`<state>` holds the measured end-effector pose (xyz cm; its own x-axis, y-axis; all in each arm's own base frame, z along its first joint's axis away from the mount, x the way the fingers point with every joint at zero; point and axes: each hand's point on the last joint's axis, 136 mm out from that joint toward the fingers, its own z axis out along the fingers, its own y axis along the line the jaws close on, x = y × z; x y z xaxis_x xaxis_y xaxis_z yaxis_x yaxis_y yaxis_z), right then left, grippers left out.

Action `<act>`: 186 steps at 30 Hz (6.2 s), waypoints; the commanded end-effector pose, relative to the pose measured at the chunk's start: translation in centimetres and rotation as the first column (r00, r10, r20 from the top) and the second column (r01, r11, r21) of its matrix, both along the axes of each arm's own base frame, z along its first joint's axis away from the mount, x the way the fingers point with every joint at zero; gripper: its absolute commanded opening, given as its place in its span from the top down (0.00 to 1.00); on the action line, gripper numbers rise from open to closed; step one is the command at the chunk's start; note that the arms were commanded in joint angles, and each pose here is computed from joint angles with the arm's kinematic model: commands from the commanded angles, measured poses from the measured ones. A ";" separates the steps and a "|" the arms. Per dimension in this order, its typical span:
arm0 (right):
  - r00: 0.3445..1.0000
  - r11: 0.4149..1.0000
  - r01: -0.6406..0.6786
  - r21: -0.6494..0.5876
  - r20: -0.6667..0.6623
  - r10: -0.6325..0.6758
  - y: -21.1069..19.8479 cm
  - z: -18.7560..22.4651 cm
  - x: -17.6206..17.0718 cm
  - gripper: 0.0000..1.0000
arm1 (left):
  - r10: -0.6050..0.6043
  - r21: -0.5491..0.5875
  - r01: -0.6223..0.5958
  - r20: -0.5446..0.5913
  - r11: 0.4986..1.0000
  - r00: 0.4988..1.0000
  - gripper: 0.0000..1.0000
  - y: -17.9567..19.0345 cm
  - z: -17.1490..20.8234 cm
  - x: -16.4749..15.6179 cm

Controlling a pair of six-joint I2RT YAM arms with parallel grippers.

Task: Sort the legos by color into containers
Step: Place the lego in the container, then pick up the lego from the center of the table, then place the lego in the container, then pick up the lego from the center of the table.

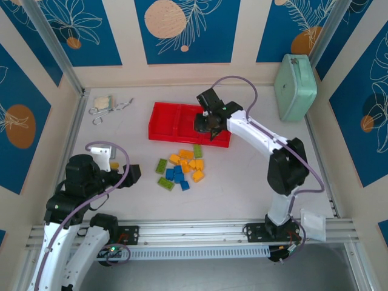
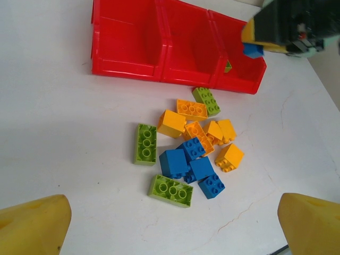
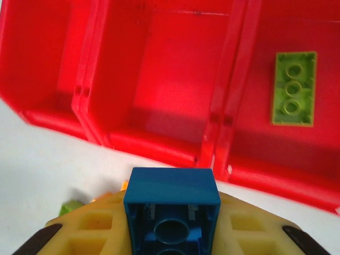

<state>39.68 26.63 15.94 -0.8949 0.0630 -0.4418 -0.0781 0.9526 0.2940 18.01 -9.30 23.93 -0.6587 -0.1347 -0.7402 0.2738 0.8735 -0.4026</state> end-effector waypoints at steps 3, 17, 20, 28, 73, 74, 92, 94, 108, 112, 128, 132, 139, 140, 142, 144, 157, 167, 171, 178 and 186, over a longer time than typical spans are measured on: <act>0.999 0.996 -0.025 0.084 -0.031 0.028 3.1 -0.8 3.1 0.74 | -0.002 -0.009 0.002 0.034 1.000 0.999 0.01 -0.1 0.5 0.0; 0.993 0.995 0.013 0.097 -0.121 -0.001 5.1 -5.2 6.6 0.59 | -0.004 -0.012 0.005 0.039 1.000 0.999 0.01 -0.1 0.5 -0.1; 0.991 0.996 0.025 0.081 -0.130 -0.015 4.8 -5.3 6.4 0.48 | 0.000 -0.011 0.001 0.042 1.000 0.999 0.01 0.0 0.6 0.0; 0.993 0.998 0.018 0.066 -0.121 -0.010 4.3 -2.8 4.1 0.33 | -0.001 -0.011 0.001 0.045 1.000 0.999 0.00 0.0 0.6 -0.1; 0.869 0.969 -0.246 0.007 -0.441 0.224 10.0 -10.6 -13.7 0.44 | 0.018 -0.008 -0.018 0.065 1.000 0.998 0.01 0.3 0.8 -0.1; 0.869 0.968 -0.251 0.002 -0.440 0.226 10.0 -10.6 -13.8 0.44 | 0.018 -0.008 -0.018 0.065 1.000 0.998 0.00 0.3 0.8 -0.1; 0.868 0.936 -0.317 -0.151 -0.444 0.222 9.6 -12.0 -13.9 0.51 | 0.020 -0.007 -0.020 0.064 1.000 0.998 0.01 0.4 0.8 -0.1; 0.871 0.932 -0.319 -0.173 -0.440 0.217 9.4 -12.1 -13.9 0.53 | 0.020 -0.007 -0.020 0.063 1.000 0.998 0.01 0.4 0.7 -0.1; 0.876 0.911 -0.333 -0.243 -0.438 0.203 8.3 -12.1 -13.8 0.59 | 0.021 -0.007 -0.020 0.058 1.000 0.998 0.01 0.3 0.7 -0.1; 0.873 0.905 -0.353 -0.236 -0.430 0.228 8.8 -11.7 -13.8 0.69 | 0.021 -0.007 -0.020 0.057 1.000 0.998 0.01 0.3 0.7 -0.1; 0.931 0.910 -0.346 -0.228 -0.203 0.304 8.6 -2.6 -10.2 0.72 | 0.016 -0.006 -0.016 0.049 1.000 0.999 0.01 0.2 0.5 0.1; 0.954 0.930 -0.290 -0.227 -0.141 0.263 7.4 -0.6 -7.4 0.72 | 0.014 -0.006 -0.014 0.048 1.000 0.999 0.01 0.2 0.5 0.1; 0.978 0.953 -0.210 -0.219 -0.062 0.201 5.5 0.8 -1.5 0.72 | 0.016 -0.005 -0.016 0.046 1.000 0.999 0.01 0.2 0.5 0.1; 0.980 0.955 -0.198 -0.219 -0.054 0.191 5.2 0.9 -0.6 0.71 | 0.016 -0.006 -0.016 0.046 1.000 0.999 0.01 0.2 0.5 0.1; 0.984 0.959 -0.176 -0.222 -0.038 0.172 4.7 0.8 1.2 0.72 | 0.016 -0.005 -0.016 0.045 1.000 0.999 0.01 0.2 0.4 0.1; 0.986 0.962 -0.166 -0.218 -0.025 0.165 4.6 0.7 2.7 0.71 | 0.016 -0.003 -0.016 0.042 1.000 0.999 0.01 0.2 0.4 0.1; 0.988 0.972 -0.149 -0.183 0.007 0.153 5.1 -3.5 8.9 0.69 | 0.011 -0.005 -0.011 0.032 1.000 0.999 0.01 0.1 0.2 0.3; 0.990 0.976 -0.134 -0.170 0.015 0.138 5.2 -4.5 9.9 0.50 | 0.011 -0.003 -0.011 0.033 1.000 0.999 0.01 0.1 0.2 0.3; 0.991 0.977 -0.129 -0.171 0.014 0.134 5.2 -3.8 9.6 0.40 | 0.011 -0.003 -0.011 0.030 1.000 0.999 0.01 0.1 0.1 0.3; 0.991 0.978 -0.136 -0.159 -0.023 0.134 5.3 -1.5 6.5 0.27 | 0.011 -0.003 -0.011 0.030 1.000 0.999 0.01 0.1 0.1 0.3; 0.986 0.979 -0.165 -0.122 -0.053 0.160 6.4 -0.1 -1.0 0.14 | 0.024 0.004 -0.024 0.029 1.000 0.999 0.01 0.3 0.1 0.5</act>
<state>41.46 31.56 12.93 -0.9160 -0.1563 -0.3695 -0.2095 0.9718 0.1081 18.13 -9.14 24.15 -0.6379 -0.1405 -0.7572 0.2759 0.8763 -0.3950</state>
